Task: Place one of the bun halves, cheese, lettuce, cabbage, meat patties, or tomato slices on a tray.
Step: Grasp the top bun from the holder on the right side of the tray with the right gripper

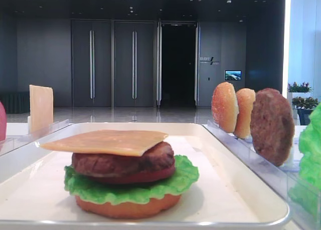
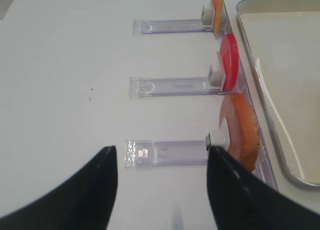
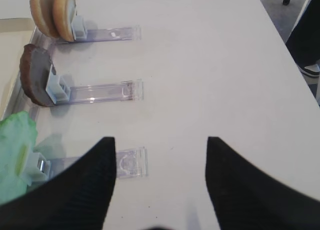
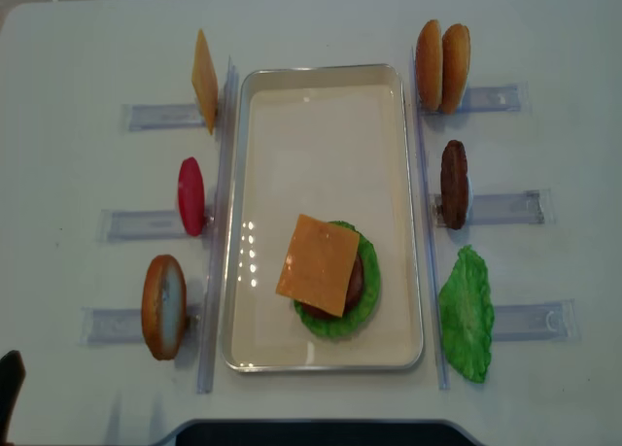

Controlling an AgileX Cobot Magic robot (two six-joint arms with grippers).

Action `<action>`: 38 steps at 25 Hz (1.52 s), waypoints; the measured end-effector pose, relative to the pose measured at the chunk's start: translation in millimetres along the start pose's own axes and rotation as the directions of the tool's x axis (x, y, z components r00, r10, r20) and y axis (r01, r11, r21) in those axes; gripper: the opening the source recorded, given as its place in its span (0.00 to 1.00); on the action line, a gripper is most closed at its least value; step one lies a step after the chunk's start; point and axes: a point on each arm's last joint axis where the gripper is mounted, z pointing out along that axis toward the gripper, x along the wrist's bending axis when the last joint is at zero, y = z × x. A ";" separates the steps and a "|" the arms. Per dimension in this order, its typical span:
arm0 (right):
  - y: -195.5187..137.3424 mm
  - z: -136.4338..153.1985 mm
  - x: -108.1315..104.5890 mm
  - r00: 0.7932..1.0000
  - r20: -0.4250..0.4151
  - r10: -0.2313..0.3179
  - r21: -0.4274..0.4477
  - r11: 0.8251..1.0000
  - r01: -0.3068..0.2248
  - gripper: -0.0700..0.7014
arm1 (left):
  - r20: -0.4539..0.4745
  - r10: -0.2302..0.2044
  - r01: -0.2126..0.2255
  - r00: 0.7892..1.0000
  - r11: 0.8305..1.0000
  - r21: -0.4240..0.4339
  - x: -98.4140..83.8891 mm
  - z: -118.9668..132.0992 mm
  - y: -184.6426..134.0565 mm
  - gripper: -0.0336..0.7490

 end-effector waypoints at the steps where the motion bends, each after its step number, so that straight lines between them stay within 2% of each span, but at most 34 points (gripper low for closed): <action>1: 0.0 0.0 0.0 1.000 0.000 0.000 0.000 1.000 0.000 0.62 | 0.000 0.000 0.000 1.000 1.000 0.000 0.0 0.0 0.0 0.59; 14: 0.0 0.0 0.1 1.000 -0.001 0.000 0.000 1.000 0.000 0.62 | 0.000 0.000 0.000 1.000 1.000 0.000 0.0 0.0 0.0 0.59; 17: 0.2 0.2 0.8 1.000 -0.009 0.015 0.001 1.000 -0.015 0.62 | 0.000 0.000 0.000 1.000 1.000 0.000 0.0 0.0 0.0 0.59; 21: 8.9 14.3 0.3 0.999 -0.011 0.043 0.113 0.993 -0.041 0.62 | 0.000 0.000 0.000 1.000 1.000 0.000 0.0 0.0 0.0 0.58; 25: 25.6 34.6 1.7 0.996 -0.029 0.088 0.268 0.960 -0.077 0.62 | 0.000 0.000 0.000 1.000 1.000 0.000 0.0 0.0 0.0 0.54; 29: 46.9 56.6 6.2 0.986 -0.066 0.154 0.404 0.907 -0.115 0.62 | 0.000 0.000 0.000 1.000 1.000 0.000 0.0 0.0 0.0 0.48; 35: 79.2 95.0 8.7 0.978 -0.105 0.181 0.548 0.831 -0.095 0.62 | 0.000 0.000 0.000 1.000 1.000 0.000 0.0 0.0 0.0 0.38; 37: 90.3 115.4 7.9 0.977 -0.107 0.183 0.605 0.792 -0.082 0.62 | 0.000 0.000 0.000 1.000 1.000 0.000 0.0 0.0 0.0 0.35; 38: 96.4 121.9 7.5 0.977 -0.109 0.181 0.614 0.786 -0.077 0.62 | 0.000 0.000 0.000 1.000 1.000 0.000 0.0 0.0 0.0 0.33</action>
